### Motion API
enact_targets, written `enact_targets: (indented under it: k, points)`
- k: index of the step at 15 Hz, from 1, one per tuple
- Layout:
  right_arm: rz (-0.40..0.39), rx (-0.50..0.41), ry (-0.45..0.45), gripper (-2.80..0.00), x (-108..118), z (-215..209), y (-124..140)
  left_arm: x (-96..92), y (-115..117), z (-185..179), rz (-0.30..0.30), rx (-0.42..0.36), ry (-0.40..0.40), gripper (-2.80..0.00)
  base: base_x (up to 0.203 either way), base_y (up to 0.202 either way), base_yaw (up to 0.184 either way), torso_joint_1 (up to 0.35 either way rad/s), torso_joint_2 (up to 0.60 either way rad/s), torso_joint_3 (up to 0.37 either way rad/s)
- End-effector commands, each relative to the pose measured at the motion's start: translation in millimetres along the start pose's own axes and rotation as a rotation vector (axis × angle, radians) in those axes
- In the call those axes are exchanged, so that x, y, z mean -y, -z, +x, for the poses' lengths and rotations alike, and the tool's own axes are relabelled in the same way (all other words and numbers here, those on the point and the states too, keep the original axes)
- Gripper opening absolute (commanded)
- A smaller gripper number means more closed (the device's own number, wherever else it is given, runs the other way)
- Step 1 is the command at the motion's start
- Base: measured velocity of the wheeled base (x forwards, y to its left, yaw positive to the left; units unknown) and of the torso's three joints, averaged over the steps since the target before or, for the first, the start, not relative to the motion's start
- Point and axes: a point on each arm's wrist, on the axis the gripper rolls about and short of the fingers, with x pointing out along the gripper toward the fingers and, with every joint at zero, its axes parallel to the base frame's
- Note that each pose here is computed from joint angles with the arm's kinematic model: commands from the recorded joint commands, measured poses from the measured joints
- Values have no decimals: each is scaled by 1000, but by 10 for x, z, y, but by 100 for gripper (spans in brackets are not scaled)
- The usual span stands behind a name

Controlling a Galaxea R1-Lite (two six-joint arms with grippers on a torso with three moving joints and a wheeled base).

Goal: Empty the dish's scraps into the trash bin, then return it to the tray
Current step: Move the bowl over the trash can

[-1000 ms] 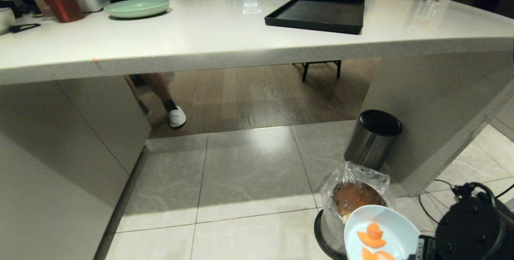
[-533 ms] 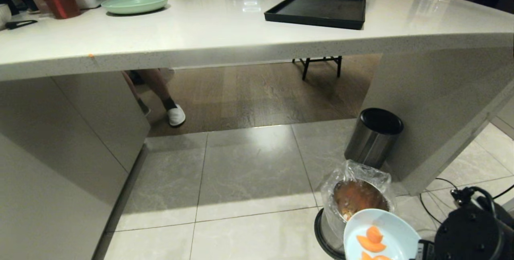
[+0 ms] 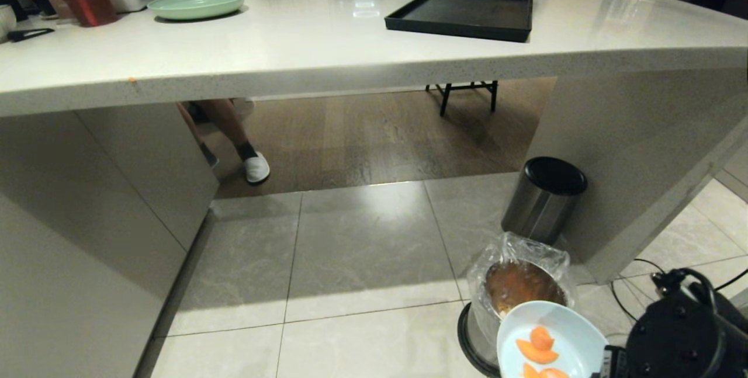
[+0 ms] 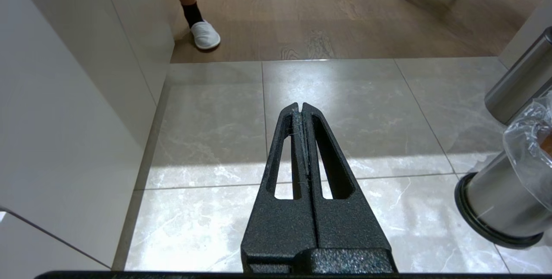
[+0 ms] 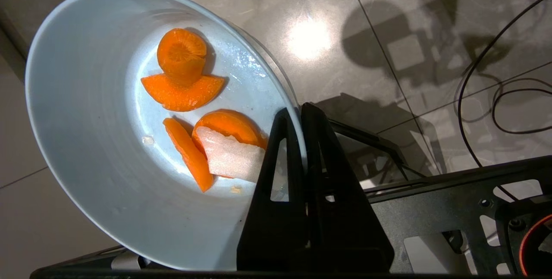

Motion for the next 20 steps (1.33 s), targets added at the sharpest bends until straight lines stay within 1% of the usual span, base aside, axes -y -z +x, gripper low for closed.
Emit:
enact_targets:
  k: [1,10,14,20]
  points:
    - [4,2,8,-280,-11,12,4,0,-1,1,-1,0,0,-280,0,0,0,0,0,0]
    - [2,-3,24,-280,-12,47,22,0,-1,1,-2,0,1,-280,0,0,0,0,0,0]
    - [6,-1,6,-280,-36,49,18,0,-1,1,-2,0,-1,-280,0,0,0,0,0,0]
    - [8,-2,3,-280,-34,43,15,0,-1,0,-2,1,0,-280,0,0,0,0,0,0]
